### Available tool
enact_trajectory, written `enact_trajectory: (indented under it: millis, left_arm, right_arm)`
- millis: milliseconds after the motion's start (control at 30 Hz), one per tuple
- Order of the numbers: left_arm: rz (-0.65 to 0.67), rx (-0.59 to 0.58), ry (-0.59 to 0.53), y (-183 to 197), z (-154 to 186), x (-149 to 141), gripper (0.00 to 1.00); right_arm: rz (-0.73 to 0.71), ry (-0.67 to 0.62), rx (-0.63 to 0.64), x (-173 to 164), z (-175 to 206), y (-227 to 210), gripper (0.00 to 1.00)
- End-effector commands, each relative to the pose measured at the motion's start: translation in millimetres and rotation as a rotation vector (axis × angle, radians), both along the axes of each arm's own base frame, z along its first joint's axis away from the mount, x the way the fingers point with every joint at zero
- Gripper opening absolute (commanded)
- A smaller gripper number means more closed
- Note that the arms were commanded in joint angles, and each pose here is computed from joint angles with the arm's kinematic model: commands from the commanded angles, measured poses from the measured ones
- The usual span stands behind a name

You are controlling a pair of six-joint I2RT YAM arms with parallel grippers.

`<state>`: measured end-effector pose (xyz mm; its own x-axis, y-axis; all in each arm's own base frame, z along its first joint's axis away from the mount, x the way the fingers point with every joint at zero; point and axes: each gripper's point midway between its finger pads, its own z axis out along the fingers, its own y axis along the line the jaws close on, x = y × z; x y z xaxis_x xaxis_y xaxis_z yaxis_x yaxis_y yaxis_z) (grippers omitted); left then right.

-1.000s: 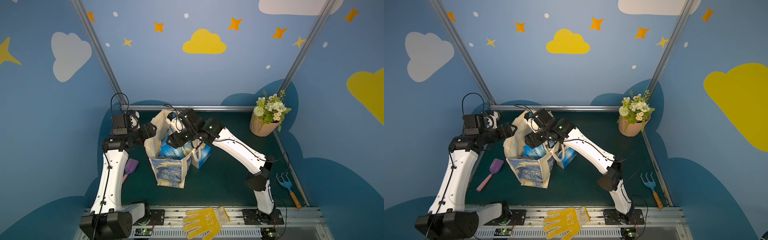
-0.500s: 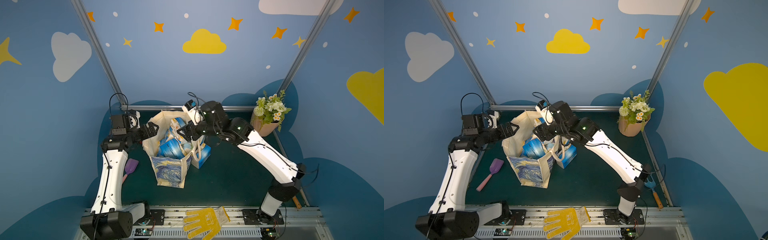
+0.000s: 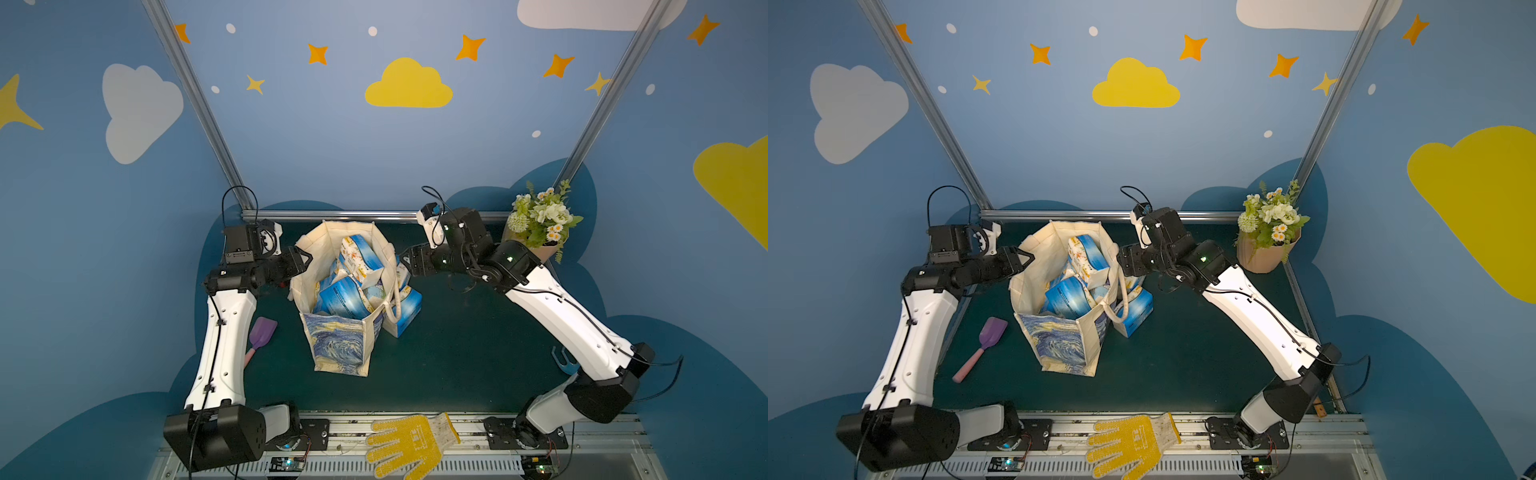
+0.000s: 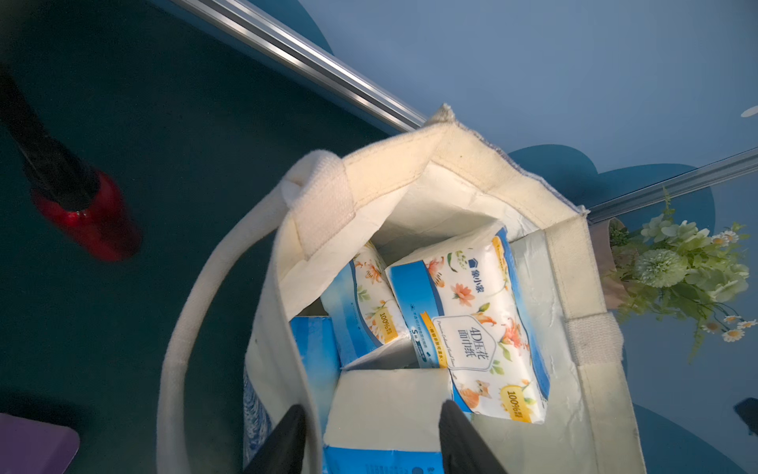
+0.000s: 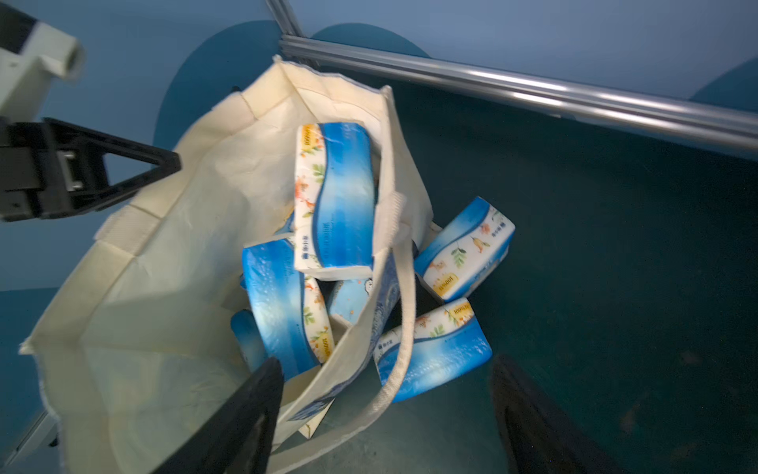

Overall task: Put tissues into the canvas bag
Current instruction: Pick up the pack of facial tissues from the center of the board.

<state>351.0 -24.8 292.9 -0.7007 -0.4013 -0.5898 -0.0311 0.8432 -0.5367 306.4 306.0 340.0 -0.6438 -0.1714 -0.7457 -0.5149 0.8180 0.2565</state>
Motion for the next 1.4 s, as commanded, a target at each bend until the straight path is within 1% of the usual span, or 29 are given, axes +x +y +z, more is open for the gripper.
enact_trajectory:
  millis: [0, 100, 200, 233, 267, 300, 333, 367, 400, 433, 467, 500, 567, 633, 700, 800, 967, 1000, 1033, 1067, 1133, 1167, 1367]
  left_arm:
    - [-0.005, 0.008, -0.024, -0.3, 14.5, -4.4, 0.03]
    - [0.005, 0.027, -0.035, 2.6, 15.2, -5.0, 0.03]
    - [0.025, 0.044, -0.072, 6.4, 16.8, -1.5, 0.04]
    - [0.021, 0.041, -0.081, 5.8, 17.3, 0.1, 0.23]
    - [0.015, 0.033, -0.085, 4.4, 17.0, 1.3, 0.36]
    - [0.011, 0.024, -0.088, 3.1, 16.5, 2.6, 0.46]
    - [0.01, 0.017, -0.087, 2.6, 15.4, 4.1, 0.47]
    - [0.01, 0.013, -0.088, 2.5, 15.4, 5.2, 0.36]
    - [0.007, 0.01, -0.089, 1.8, 15.3, 6.1, 0.06]
    - [0.012, 0.011, -0.081, 3.1, 13.7, 6.6, 0.03]
    - [-0.007, 0.007, -0.085, 0.4, 13.7, 6.6, 0.03]
    - [-0.022, 0.0, -0.088, -2.2, 14.3, 6.5, 0.04]
    - [-0.008, -0.003, -0.085, -0.6, 13.1, 8.3, 0.04]
    - [0.011, 0.016, -0.076, 3.9, 9.5, 9.5, 0.04]
    - [-0.004, 0.029, -0.066, 3.6, 6.3, 8.5, 0.03]
    - [-0.017, 0.048, -0.058, 3.9, 3.0, 6.0, 0.03]
    - [0.038, 0.099, -0.09, 14.9, 4.2, 5.9, 0.04]
    - [0.05, 0.109, -0.09, 17.2, 4.3, 6.0, 0.11]
    - [0.055, 0.117, -0.087, 18.9, 3.2, 6.5, 0.23]
    - [0.062, 0.125, -0.094, 20.2, 5.2, 5.8, 0.31]
    - [0.075, 0.132, -0.099, 22.7, 5.5, 7.0, 0.42]
    - [0.08, 0.132, -0.104, 23.3, 6.5, 7.6, 0.45]
    - [0.075, 0.142, -0.115, 23.6, 9.6, 8.1, 0.46]
  right_arm:
    - [-0.118, 0.139, -0.058, 0.3, -38.7, -21.6, 0.81]
    - [-0.174, 0.221, -0.072, 1.4, -70.2, -25.8, 0.83]
    - [-0.233, 0.302, -0.057, 4.6, -101.6, -25.1, 0.87]
    - [-0.243, 0.329, -0.056, 5.7, -113.3, -22.3, 0.89]
    - [-0.25, 0.358, -0.058, 6.2, -123.6, -19.6, 0.89]
    - [-0.247, 0.389, -0.065, 5.9, -134.2, -15.2, 0.89]
    - [-0.251, 0.421, -0.074, 6.2, -144.1, -12.4, 0.89]
    - [-0.257, 0.453, -0.079, 5.7, -152.5, -9.2, 0.89]
    - [-0.261, 0.489, -0.085, 4.6, -162.5, -5.7, 0.89]
    - [-0.265, 0.511, -0.087, 4.7, -170.9, -1.7, 0.89]
    - [-0.272, 0.526, -0.094, 5.3, -180.0, 1.9, 0.89]
    - [-0.285, 0.537, -0.102, 5.9, -187.6, 3.1, 0.89]
    - [-0.314, 0.552, -0.108, 10.3, -200.6, 5.7, 0.89]
    - [-0.336, 0.564, -0.096, 13.9, -208.0, 8.7, 0.89]
    - [-0.355, 0.565, -0.076, 16.2, -210.4, 10.3, 0.89]
    - [-0.371, 0.56, -0.039, 16.0, -210.0, 8.9, 0.89]
    - [-0.4, 0.516, 0.03, 13.1, -197.7, -1.5, 0.9]
    - [-0.414, 0.498, 0.044, 13.9, -193.3, -5.2, 0.9]
    - [-0.433, 0.489, 0.048, 14.8, -191.4, -9.7, 0.9]
    - [-0.458, 0.484, 0.042, 15.6, -192.6, -15.1, 0.89]
    - [-0.478, 0.495, 0.02, 17.4, -197.4, -19.9, 0.9]
    - [-0.477, 0.51, 0.01, 18.5, -200.3, -19.0, 0.9]
    - [-0.459, 0.592, -0.021, 26.1, -219.4, -0.3, 0.91]
